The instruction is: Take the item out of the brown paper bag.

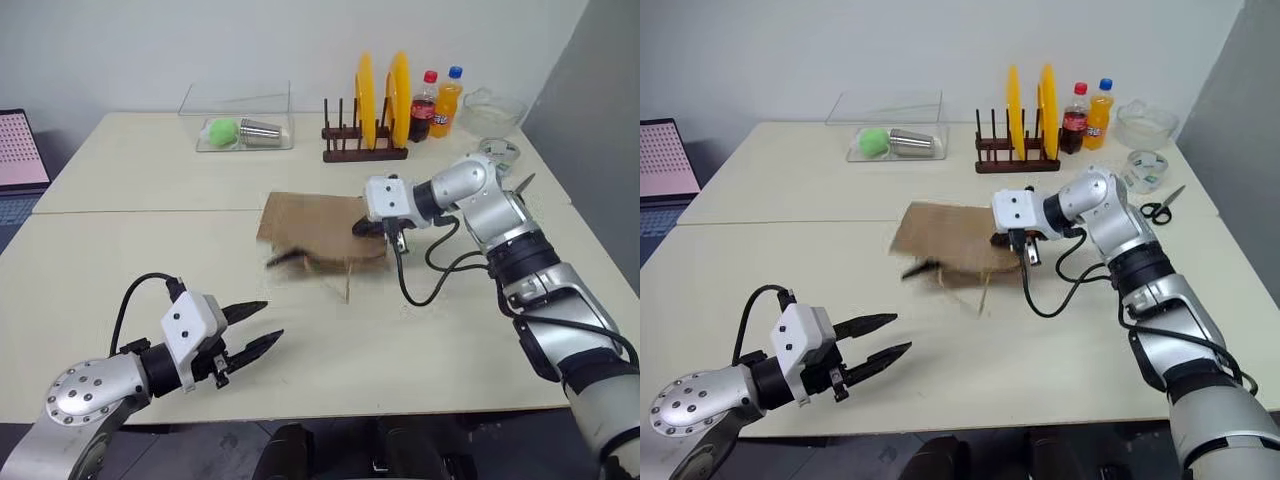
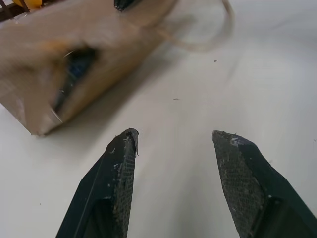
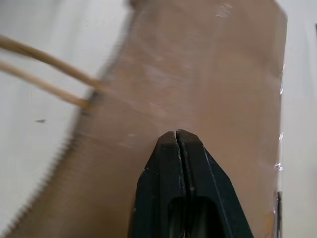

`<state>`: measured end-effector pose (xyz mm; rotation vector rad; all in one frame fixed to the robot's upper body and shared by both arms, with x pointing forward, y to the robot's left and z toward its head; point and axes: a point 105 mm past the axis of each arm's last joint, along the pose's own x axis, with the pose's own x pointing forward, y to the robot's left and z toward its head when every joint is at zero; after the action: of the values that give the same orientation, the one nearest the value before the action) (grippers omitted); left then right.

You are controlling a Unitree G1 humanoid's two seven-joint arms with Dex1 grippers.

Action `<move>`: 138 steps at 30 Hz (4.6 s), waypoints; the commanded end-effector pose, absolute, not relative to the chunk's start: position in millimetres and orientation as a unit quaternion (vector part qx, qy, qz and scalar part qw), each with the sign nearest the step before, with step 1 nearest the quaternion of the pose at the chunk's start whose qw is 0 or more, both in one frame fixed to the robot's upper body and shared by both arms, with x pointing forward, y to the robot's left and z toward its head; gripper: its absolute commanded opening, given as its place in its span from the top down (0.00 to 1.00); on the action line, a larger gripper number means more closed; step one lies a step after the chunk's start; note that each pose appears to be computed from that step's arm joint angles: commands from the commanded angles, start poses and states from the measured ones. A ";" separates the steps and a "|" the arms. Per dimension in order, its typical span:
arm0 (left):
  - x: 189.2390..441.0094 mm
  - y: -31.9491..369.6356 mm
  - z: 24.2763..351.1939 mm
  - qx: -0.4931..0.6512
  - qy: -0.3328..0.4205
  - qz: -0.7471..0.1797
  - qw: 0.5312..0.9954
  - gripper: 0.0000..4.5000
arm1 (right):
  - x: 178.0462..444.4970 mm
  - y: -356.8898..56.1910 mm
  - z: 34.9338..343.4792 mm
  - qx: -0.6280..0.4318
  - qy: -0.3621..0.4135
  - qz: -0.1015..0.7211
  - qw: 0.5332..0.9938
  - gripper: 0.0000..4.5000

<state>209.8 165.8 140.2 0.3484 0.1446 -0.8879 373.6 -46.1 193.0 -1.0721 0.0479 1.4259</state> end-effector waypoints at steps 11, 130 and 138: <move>220.2 176.9 158.6 0.288 0.032 -0.470 0.834 0.31 | 329.5 -62.0 229.0 -0.375 -0.069 0.612 0.693 1.00; 270.1 71.2 159.4 0.361 -0.112 -0.651 0.658 1.00 | 239.9 -22.2 73.4 -0.320 0.004 0.622 0.714 0.67; 278.7 75.5 182.6 0.351 -0.114 -0.634 0.680 1.00 | 245.3 -21.0 68.5 -0.331 0.018 0.615 0.715 1.00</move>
<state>277.3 74.4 158.0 0.7797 -0.1841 -1.4649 243.9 -24.3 62.6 -0.7219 0.0644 1.3650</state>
